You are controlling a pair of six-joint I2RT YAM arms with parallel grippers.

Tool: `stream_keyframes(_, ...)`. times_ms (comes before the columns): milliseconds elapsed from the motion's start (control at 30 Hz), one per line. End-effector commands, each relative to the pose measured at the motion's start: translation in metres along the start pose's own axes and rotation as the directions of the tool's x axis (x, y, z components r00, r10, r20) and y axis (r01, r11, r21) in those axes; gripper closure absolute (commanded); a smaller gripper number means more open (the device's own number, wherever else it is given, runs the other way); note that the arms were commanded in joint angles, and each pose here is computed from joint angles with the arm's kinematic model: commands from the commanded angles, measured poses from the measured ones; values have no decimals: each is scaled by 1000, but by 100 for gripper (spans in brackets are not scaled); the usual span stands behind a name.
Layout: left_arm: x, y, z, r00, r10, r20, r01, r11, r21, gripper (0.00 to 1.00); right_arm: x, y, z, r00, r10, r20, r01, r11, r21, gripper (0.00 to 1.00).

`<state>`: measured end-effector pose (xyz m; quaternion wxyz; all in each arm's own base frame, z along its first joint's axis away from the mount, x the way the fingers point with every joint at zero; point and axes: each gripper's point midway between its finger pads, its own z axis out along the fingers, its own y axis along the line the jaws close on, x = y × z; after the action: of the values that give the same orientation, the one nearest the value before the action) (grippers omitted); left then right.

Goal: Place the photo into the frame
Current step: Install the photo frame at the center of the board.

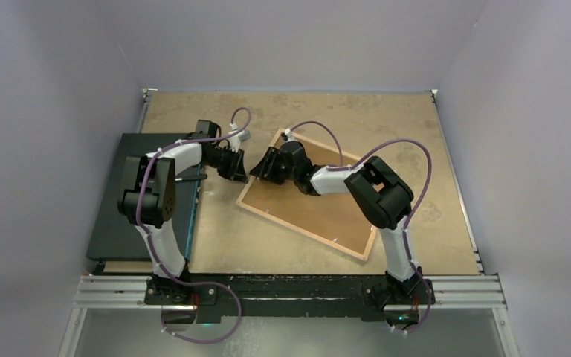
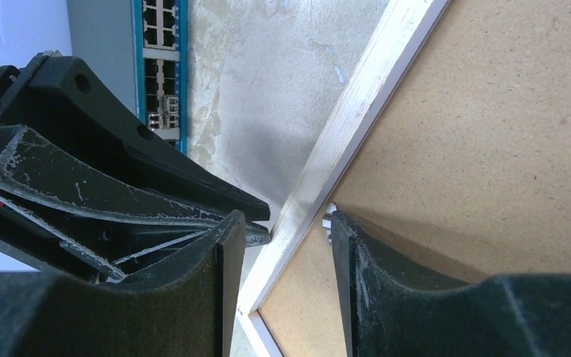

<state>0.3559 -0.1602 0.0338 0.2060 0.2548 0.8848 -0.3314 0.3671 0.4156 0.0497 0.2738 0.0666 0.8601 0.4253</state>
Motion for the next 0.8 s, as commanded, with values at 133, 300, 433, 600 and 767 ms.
stream_keyframes(133, 10, -11, 9, 999, 25, -24, -25, 1000, 19, 86, 6, 18, 6, 999, -3, -32, 0, 996, -87, 54)
stream_keyframes(300, 8, -12, 8, 999, 29, -20, -28, 999, 17, 86, 13, 21, 6, 998, -3, -58, -3, 995, -104, 57)
stream_keyframes(433, 6, -12, 7, 999, 31, -17, -31, 999, 16, 86, 11, 25, 4, 999, -7, -53, 1, 994, -113, 57)
stream_keyframes(600, 3, -12, 2, 998, 49, -24, -49, 999, 4, 86, -2, 42, -7, 999, -21, -42, 16, 992, -126, 53)
stream_keyframes(767, -8, -5, -14, 996, 79, -29, -80, 996, -35, 86, -77, 54, -54, 990, -62, 126, 76, 991, -110, 29)
